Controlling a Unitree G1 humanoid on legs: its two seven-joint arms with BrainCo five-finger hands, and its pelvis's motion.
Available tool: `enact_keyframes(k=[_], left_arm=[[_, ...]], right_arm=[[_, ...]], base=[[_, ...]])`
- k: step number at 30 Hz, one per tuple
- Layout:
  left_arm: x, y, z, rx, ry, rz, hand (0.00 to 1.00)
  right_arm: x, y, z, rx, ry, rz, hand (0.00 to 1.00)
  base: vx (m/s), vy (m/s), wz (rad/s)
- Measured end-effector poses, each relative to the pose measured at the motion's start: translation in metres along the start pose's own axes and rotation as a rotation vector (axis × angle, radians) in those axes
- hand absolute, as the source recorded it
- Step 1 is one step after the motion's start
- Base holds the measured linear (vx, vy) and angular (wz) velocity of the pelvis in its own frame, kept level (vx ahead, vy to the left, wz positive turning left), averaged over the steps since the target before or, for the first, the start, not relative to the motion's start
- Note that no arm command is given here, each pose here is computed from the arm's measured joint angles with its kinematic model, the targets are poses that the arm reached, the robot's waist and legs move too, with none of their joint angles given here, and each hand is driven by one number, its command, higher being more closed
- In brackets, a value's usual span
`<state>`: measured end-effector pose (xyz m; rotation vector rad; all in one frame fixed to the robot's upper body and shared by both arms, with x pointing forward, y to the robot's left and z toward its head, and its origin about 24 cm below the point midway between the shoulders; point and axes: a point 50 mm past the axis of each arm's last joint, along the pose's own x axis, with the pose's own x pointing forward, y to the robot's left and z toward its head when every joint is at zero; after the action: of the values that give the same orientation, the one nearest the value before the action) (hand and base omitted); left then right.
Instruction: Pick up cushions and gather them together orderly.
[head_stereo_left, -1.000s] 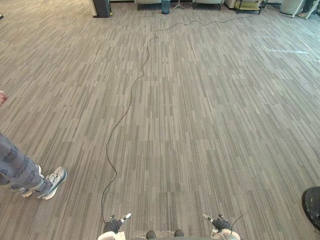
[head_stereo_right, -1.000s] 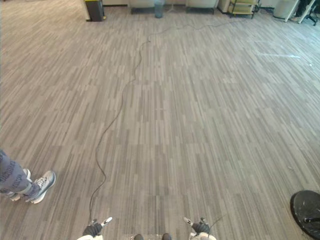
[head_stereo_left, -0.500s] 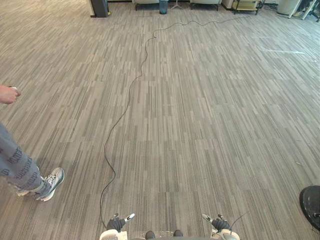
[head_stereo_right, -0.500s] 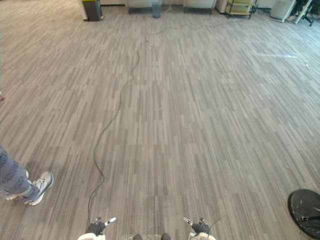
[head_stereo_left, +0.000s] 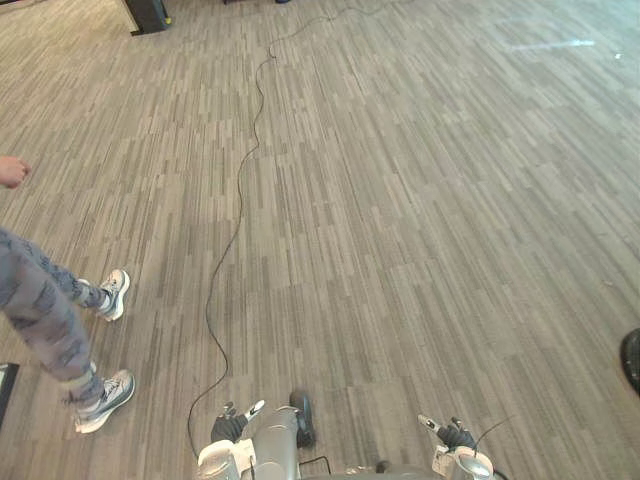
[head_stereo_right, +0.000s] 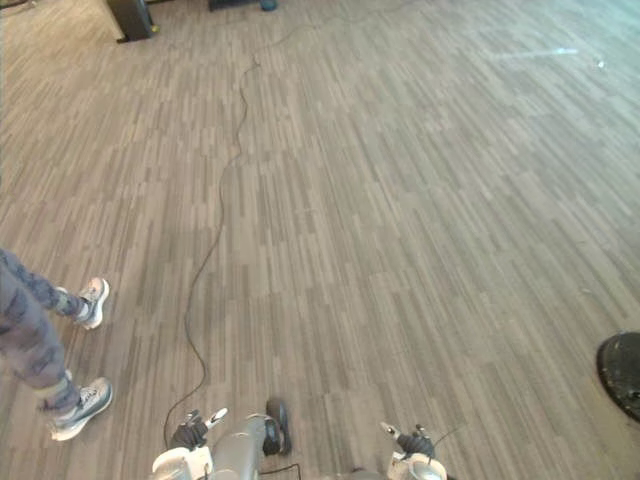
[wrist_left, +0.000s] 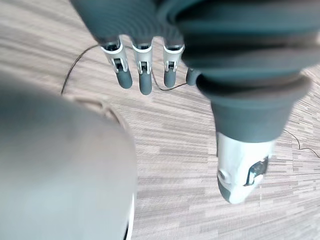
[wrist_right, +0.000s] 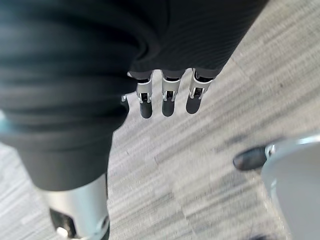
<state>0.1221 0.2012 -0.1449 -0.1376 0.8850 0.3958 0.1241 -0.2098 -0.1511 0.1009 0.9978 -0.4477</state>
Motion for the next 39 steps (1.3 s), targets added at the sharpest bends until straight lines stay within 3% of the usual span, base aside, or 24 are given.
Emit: enact_keyframes(k=[5,8,17,23,29,34,39], left_arm=[[0.003,0.014,0.004,0.010,-0.001,0.037,0.00],[0.002,0.020,-0.005,0.058,0.049,0.048,0.00],[0.003,-0.007,-0.005,0.074,0.061,-0.038,0.00],[-0.002,-0.024,-0.014,0.012,0.088,-0.054,0.00],[0.002,-0.013,0.012,-0.030,-0.027,-0.037,0.00],[0.000,-0.008,0.008,-0.088,-0.036,-0.019,0.00],[0.003,0.008,0.011,-0.057,-0.038,0.011,0.00]], right_arm=[[-0.005,0.010,-0.019,-0.006,0.059,0.035,0.00],[-0.003,0.009,-0.008,-0.005,0.006,0.042,0.00],[-0.001,0.014,0.020,0.011,-0.103,0.072,0.00],[0.001,0.010,0.033,0.033,-0.137,0.060,0.00],[-0.007,0.025,0.012,0.052,-0.085,0.089,0.00],[-0.007,0.026,0.001,0.090,-0.032,0.078,0.00],[-0.012,0.042,-0.006,0.107,-0.018,0.120,0.00]], base=[[0.67,0.298,0.04],[0.55,0.153,-0.01],[0.66,-0.032,0.40],[0.75,-0.208,0.10],[0.66,-0.037,-0.36],[0.56,0.220,-0.93],[0.65,0.345,-0.73]])
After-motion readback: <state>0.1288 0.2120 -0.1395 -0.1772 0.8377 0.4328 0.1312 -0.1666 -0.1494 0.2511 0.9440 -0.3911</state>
